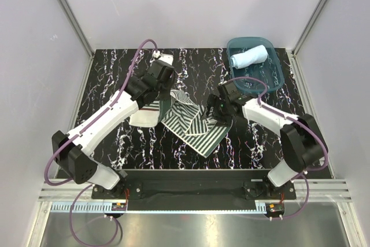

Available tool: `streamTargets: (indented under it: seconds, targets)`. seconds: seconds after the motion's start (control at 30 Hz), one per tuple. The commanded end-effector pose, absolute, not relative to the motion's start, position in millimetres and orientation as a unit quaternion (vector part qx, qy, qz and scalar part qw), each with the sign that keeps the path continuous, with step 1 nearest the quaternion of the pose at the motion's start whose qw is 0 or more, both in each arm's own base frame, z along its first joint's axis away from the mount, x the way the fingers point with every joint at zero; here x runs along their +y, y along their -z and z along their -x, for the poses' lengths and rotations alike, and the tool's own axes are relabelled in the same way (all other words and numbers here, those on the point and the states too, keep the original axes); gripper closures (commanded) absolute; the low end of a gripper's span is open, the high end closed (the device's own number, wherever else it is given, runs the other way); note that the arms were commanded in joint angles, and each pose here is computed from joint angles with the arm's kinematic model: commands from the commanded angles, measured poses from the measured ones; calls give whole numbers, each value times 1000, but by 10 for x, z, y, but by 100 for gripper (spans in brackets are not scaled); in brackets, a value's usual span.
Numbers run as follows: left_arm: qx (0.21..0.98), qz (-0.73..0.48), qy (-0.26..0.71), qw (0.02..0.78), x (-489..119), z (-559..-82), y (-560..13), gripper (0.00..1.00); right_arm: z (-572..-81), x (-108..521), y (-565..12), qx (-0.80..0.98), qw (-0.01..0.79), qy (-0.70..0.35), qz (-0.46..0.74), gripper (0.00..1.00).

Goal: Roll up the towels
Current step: Flatten the towel

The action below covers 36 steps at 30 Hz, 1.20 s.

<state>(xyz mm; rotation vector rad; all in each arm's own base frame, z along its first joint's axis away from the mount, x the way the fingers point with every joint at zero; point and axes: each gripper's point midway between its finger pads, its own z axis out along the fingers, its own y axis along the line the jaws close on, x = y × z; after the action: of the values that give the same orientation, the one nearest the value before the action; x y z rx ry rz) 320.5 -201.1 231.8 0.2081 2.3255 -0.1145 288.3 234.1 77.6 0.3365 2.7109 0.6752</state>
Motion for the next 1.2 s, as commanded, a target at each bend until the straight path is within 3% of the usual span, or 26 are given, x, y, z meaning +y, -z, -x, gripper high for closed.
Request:
streamTargets:
  seconds: [0.0, 0.13, 0.37, 0.47, 0.5, 0.57, 0.7, 0.83, 1.1, 1.17]
  targets:
    - [909, -87, 67, 403, -2023, -3178, -2417, 100, -3033, 2467, -834, 942, 182, -254, -125, 17]
    - [909, -88, 67, 402, -2001, -3184, -2407, 100, -3075, 2516, -752, 942, 179, -256, -125, 18]
    - [909, -87, 68, 401, -1969, -3184, -2374, 100, -3150, 2529, -633, 944, 178, -244, -134, 28]
    - [909, -85, 68, 402, -1938, -3184, -2370, 100, -3167, 2482, -595, 945, 181, -231, -141, 44]
    - [909, -84, 68, 403, -1925, -3187, -2380, 100, -3164, 2453, -572, 945, 183, -225, -148, 55]
    - [909, -84, 67, 403, -1908, -3189, -2375, 100, -3183, 2422, -597, 944, 193, -221, -152, 61]
    - [909, -85, 67, 403, -1884, -3187, -2373, 100, -3222, 2358, -608, 944, 207, -204, -160, 84]
    - [907, -84, 67, 407, -1853, -3182, -2403, 100, -3270, 2246, -586, 946, 217, -172, -168, 95]
    - [907, -81, 61, 408, -1742, -3182, -2396, 100, -3310, 1920, -966, 925, 296, -139, -191, 98]
    - [907, -80, 62, 409, -1714, -3172, -2411, 100, -3301, 1813, -1171, 914, 330, -135, -194, 93]
